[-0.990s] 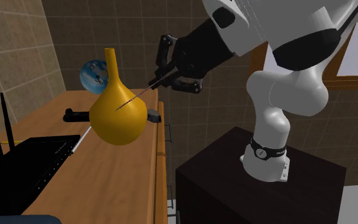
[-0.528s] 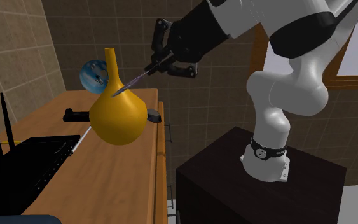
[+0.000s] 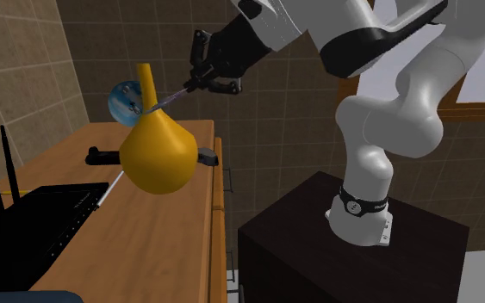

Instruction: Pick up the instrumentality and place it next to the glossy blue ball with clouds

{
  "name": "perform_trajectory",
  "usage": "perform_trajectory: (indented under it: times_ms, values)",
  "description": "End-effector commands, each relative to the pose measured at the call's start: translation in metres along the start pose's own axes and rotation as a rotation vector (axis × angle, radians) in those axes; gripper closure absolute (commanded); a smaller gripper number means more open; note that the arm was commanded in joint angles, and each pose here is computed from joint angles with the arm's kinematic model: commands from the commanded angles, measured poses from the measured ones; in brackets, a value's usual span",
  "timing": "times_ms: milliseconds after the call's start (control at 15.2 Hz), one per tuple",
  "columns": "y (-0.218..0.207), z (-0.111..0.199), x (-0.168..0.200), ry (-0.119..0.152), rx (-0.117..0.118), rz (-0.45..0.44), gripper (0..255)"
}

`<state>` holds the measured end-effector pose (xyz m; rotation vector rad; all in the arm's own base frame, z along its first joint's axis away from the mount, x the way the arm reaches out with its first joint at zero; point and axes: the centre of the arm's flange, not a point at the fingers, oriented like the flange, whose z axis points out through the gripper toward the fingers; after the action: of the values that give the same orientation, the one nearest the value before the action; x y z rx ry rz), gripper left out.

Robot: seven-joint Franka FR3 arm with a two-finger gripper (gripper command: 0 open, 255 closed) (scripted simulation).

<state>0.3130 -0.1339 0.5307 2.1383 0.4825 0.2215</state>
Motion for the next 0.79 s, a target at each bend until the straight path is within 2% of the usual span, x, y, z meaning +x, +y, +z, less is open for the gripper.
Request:
perform_trajectory:
  times_ms: [0, 726]
  values:
    - [0.013, 0.014, -0.023, 0.001, 0.0, -0.001, 255]
    - [0.069, 0.096, -0.129, 0.001, 0.0, -0.001, 255]
